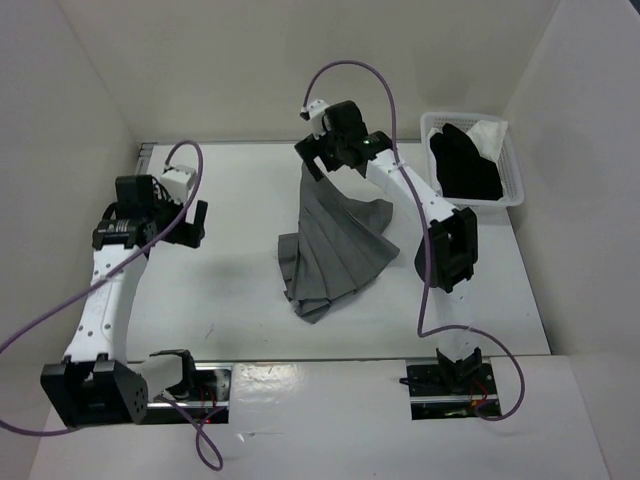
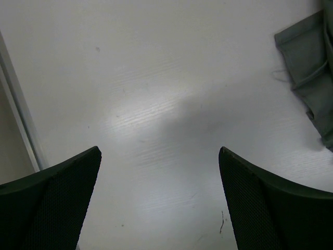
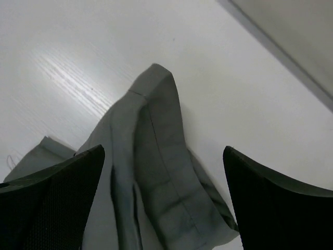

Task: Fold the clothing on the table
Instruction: Move the skirt to the center of the board, then flatten the skirt out

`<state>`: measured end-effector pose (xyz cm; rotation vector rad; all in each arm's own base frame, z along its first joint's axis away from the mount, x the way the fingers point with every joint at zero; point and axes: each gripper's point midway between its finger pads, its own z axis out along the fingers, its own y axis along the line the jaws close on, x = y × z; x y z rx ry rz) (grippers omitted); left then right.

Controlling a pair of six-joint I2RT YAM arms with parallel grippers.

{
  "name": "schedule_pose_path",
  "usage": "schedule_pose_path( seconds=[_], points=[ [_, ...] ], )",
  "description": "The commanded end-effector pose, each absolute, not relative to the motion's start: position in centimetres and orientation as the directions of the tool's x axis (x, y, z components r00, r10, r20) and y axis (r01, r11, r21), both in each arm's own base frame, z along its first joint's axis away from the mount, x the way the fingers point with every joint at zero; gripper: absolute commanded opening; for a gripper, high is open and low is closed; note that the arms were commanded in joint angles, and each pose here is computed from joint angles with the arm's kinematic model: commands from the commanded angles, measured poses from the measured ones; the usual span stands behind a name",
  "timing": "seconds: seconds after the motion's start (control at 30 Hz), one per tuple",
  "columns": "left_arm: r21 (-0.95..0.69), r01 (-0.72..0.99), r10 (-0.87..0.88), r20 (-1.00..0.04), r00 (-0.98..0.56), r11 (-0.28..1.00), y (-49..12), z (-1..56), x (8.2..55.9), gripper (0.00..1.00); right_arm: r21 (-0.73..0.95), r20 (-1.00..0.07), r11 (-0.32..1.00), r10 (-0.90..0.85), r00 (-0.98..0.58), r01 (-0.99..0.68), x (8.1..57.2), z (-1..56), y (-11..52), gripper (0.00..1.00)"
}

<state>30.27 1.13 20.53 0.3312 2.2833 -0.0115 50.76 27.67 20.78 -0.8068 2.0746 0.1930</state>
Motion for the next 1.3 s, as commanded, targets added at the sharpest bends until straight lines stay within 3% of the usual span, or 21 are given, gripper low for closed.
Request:
schedule_pose_path(
  seconds=[0.0, 0.2, 0.43, 0.53, 0.57, 0.77, 1.2, 1.27],
  points=[
    [0.074, 0.317, 0.253, -0.78, -0.572, 0.946, -0.9, 23.4, 33.6, 1.0, -0.246, -0.876, 0.854, -0.398, -0.271, -0.459, 51.6, 31.7, 23.3, 0.98],
    [0.008, 0.462, 0.304, -0.762, -0.571, 0.887, -6.1, 24.6, 39.6, 1.0, -0.286, -0.841, 0.892, -0.409, -0.354, -0.35, 47.4, 30.5, 11.9, 0.98],
    [0.068, 0.526, 0.373, -0.781, -0.5, 0.848, -13.6, 27.0, 45.4, 1.0, -0.264, -0.823, 0.924, -0.365, -0.435, -0.275, 39.8, 28.5, 3.0, 0.98],
    [0.024, 0.507, 0.345, -0.761, -0.549, 0.862, -15.7, 26.0, 47.4, 1.0, -0.235, -0.824, 0.945, -0.318, -0.47, -0.227, 37.1, 27.9, 0.8, 0.98],
    [0.022, 0.493, 0.312, -0.799, -0.514, 0.87, -16.1, 28.6, 48.6, 1.0, -0.225, -0.83, 0.948, -0.309, -0.465, -0.227, 36.6, 27.9, 0.5, 0.98],
    [-0.046, 0.455, 0.253, -0.779, -0.573, 0.889, -17.4, 26.6, 51.9, 1.0, -0.15, -0.842, 0.975, -0.214, -0.495, -0.167, 33.2, 26.5, -2.1, 0.98],
    [-0.087, 0.355, 0.184, -0.728, -0.66, 0.931, -20.3, 19.4, 56.7, 1.0, 0.006, -0.872, 0.998, -0.027, -0.488, -0.064, 29.8, 25.8, -6.0, 0.98],
    [-0.114, 0.34, 0.166, -0.704, -0.69, 0.933, -21.3, 17.9, 56.5, 0.95, 0.025, -0.87, 0.997, -0.012, -0.492, -0.069, 29.6, 25.7, -6.0, 0.98]
  ],
)
